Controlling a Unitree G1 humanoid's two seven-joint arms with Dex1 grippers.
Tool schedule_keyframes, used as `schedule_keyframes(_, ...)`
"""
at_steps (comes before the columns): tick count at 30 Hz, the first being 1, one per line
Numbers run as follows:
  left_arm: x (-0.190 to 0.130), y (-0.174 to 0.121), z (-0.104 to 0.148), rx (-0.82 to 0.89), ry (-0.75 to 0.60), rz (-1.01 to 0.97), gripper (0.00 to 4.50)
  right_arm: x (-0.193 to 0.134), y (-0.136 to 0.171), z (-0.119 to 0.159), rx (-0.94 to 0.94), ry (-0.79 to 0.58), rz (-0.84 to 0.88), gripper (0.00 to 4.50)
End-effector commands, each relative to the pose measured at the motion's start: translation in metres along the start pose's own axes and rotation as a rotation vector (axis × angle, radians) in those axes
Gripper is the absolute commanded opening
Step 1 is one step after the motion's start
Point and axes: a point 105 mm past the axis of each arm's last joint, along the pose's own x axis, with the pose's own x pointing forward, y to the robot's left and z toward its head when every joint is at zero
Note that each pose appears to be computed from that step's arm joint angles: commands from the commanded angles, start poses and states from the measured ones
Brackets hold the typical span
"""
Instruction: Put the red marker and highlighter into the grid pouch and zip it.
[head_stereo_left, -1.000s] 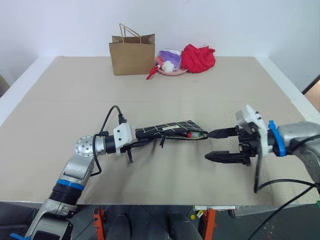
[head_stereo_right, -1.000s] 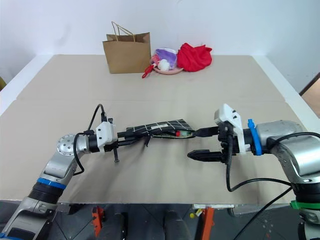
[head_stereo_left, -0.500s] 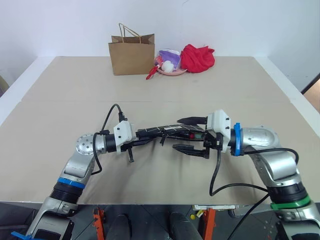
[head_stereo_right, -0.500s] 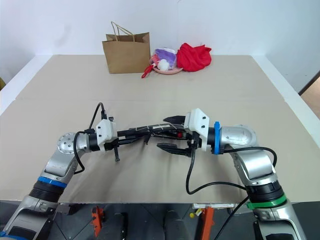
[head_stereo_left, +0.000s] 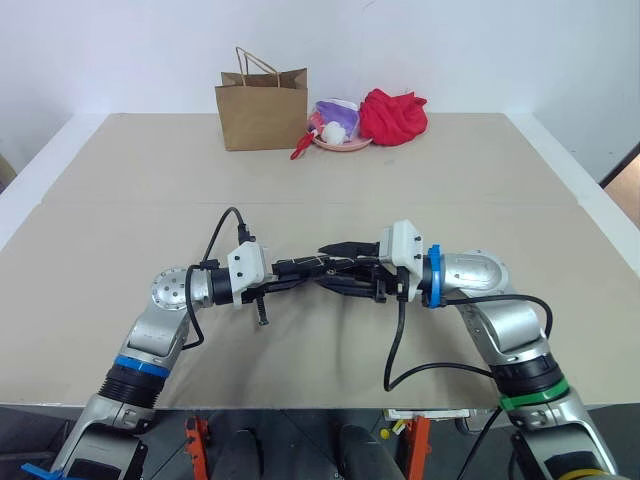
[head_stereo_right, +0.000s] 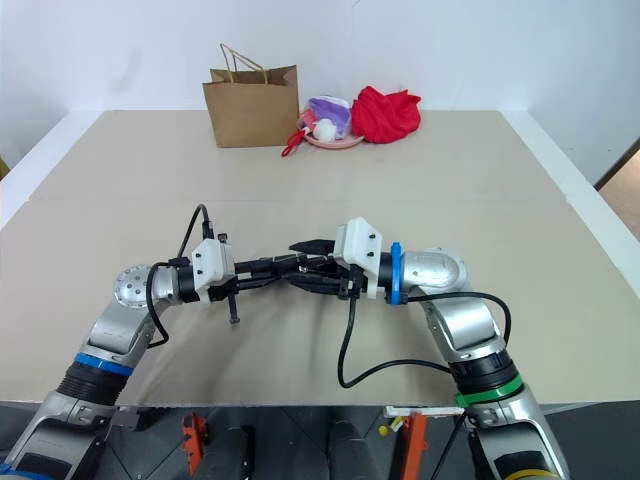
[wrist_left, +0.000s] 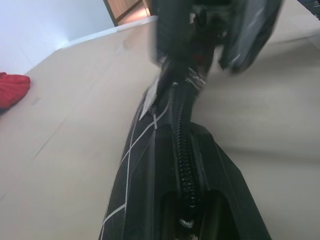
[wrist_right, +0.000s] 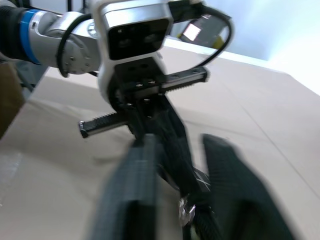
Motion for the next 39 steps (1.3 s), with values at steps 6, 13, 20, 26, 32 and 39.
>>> schedule_keyframes(6,-0.001,0.003,0.01,0.031,-0.021,0.014,0.0,-0.003,-0.004,0.007,-0.041,-0.011,-0.016,0.08)
schedule_keyframes(13,-0.002,0.008,0.008,0.033,-0.009,0.026,0.0,-0.026,-0.017,0.021,-0.084,-0.03,-0.116,0.08)
schedule_keyframes(20,-0.005,0.01,0.005,0.036,0.004,0.031,0.0,-0.061,-0.023,0.022,-0.097,0.023,-0.208,0.08)
schedule_keyframes(26,-0.004,0.01,0.003,0.037,0.012,0.028,0.0,-0.092,-0.03,0.015,-0.093,0.102,-0.286,0.08)
schedule_keyframes(32,-0.007,0.009,0.001,0.039,0.021,0.032,0.0,-0.127,-0.034,0.006,-0.114,0.203,-0.404,0.08)
schedule_keyframes(39,-0.011,0.009,0.0,0.044,0.031,0.028,0.0,-0.164,-0.033,-0.013,-0.129,0.323,-0.525,0.08)
